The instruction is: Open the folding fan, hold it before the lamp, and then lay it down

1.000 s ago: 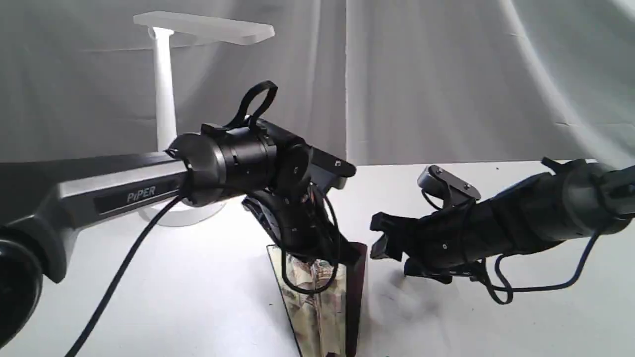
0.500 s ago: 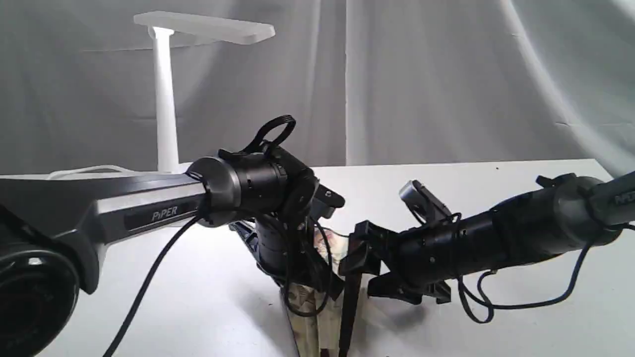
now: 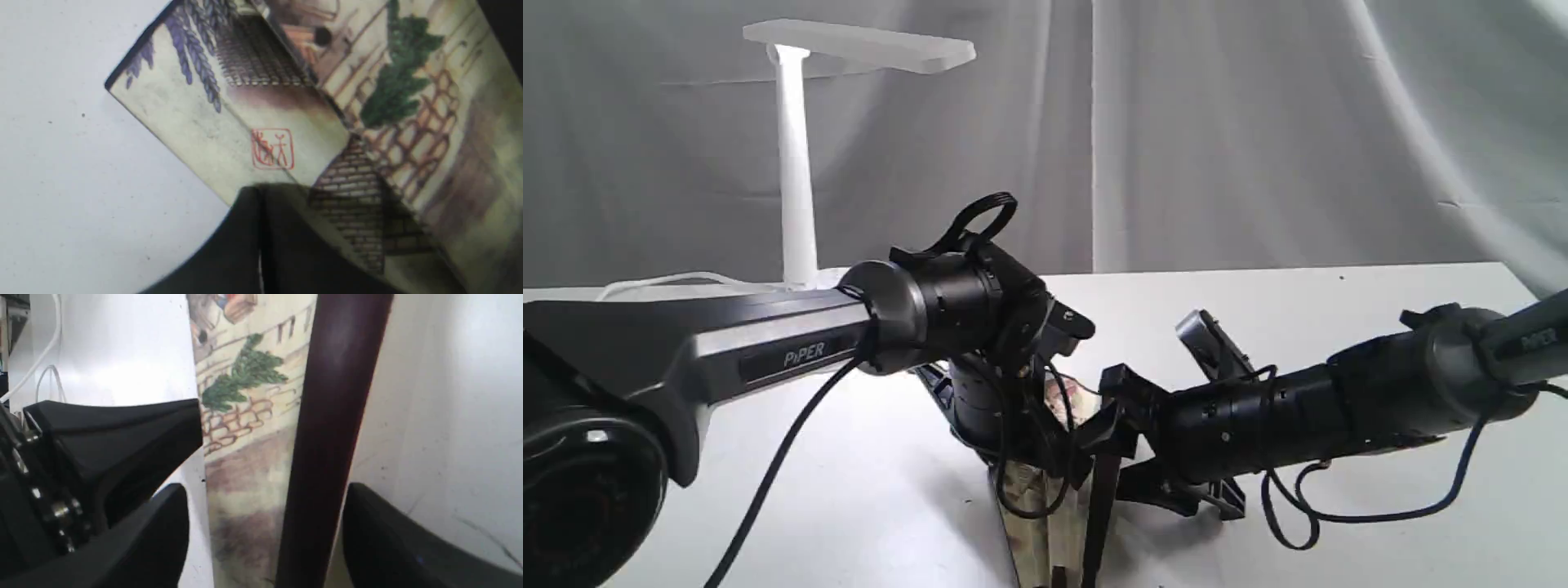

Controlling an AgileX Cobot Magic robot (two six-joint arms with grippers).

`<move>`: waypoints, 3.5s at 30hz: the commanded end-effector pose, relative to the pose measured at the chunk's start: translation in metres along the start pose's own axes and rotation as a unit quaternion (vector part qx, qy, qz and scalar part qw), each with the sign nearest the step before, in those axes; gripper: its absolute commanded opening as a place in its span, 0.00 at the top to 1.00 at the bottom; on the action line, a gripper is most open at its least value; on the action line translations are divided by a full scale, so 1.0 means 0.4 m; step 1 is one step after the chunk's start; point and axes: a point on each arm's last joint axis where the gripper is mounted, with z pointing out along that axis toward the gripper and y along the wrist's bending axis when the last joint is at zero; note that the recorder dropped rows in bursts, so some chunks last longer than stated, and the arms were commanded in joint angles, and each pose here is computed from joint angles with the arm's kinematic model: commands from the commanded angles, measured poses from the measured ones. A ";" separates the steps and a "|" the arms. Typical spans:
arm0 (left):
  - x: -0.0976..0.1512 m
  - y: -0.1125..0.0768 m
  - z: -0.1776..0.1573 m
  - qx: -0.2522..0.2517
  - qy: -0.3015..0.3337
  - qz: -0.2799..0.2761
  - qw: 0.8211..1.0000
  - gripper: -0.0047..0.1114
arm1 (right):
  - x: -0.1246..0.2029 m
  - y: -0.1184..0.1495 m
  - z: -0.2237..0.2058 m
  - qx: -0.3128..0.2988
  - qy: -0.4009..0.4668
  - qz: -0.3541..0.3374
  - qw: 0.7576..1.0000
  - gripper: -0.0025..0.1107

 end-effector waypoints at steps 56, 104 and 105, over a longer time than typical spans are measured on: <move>-0.003 0.001 -0.092 0.035 -0.018 -0.052 0.998 0.96 | -0.067 -0.130 0.081 -0.089 0.013 0.031 0.995 0.98; 0.202 0.138 -0.251 0.406 -0.073 -0.185 0.892 0.96 | -0.116 -0.134 -0.023 -0.214 0.003 0.067 0.975 0.98; 0.216 0.146 -0.239 0.426 -0.085 -0.200 0.878 0.96 | -0.118 -0.129 -0.026 -0.215 0.002 0.066 0.974 0.98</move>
